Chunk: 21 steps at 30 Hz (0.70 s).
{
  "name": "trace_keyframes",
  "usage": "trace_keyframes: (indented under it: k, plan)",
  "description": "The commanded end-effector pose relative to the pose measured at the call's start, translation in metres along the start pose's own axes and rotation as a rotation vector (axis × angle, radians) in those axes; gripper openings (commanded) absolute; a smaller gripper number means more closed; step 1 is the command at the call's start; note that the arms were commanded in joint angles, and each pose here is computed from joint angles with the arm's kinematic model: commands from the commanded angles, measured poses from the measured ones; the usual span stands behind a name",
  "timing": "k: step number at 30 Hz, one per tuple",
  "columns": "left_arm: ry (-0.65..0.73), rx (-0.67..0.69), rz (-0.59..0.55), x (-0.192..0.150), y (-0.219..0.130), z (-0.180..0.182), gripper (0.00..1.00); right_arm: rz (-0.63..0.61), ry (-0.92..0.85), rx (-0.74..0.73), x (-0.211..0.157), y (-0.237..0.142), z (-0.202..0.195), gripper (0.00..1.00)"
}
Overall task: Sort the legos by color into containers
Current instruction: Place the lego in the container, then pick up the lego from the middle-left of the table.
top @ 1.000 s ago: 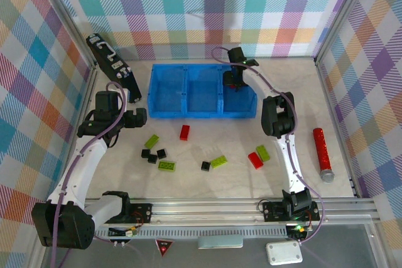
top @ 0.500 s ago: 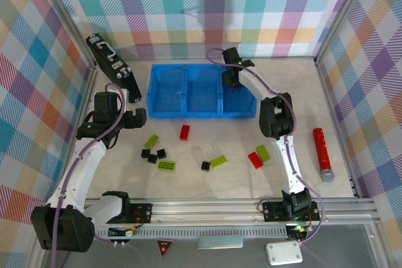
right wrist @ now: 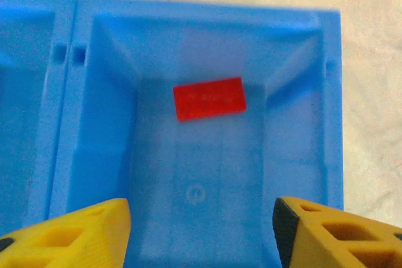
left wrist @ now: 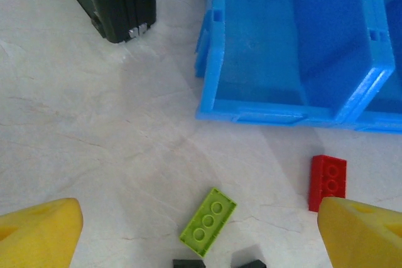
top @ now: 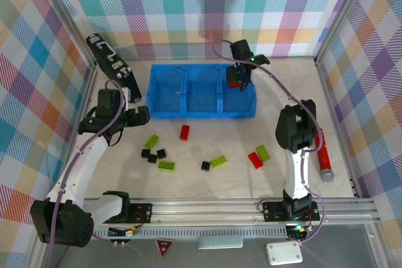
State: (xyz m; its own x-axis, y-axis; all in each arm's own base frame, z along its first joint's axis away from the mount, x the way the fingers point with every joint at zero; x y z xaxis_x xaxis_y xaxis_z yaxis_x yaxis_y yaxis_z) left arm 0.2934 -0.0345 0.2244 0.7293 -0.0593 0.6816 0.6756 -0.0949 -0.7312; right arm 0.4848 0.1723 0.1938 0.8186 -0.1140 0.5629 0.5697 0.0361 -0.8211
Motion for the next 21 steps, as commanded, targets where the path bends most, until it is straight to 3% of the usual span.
trace_keyframes:
  k: [1, 12, 21]
  plan:
    - [-0.043, -0.034, 0.065, -0.009, -0.004, -0.012, 0.94, 0.046, 0.03, 0.063, -0.019, -0.028, -0.001, 0.63]
    - [0.034, -0.095, 0.219, -0.031, 0.027, -0.074, 0.88, 0.084, 0.056, 0.132, -0.077, -0.083, -0.028, 0.62]
    - [0.16, -0.087, 0.347, -0.048, 0.069, -0.131, 0.86, 0.115, 0.088, 0.147, -0.112, -0.099, -0.047, 0.62]
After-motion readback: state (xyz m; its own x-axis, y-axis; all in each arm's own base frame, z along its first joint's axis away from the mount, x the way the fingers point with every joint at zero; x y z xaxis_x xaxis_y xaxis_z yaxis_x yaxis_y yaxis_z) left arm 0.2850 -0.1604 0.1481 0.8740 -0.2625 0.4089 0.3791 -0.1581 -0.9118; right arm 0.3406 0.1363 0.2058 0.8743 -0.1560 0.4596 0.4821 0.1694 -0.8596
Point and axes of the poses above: each hand's point on the last joint's axis, 136 mm out from that joint toward the fingers, its own y axis out along the fingers, its own z axis along the line the jaws close on, x = y × z, the point moved 3 cm from there along -y, back along the fingers, and after that the axes turned 11 degrees about y, right-handed, at the moved point
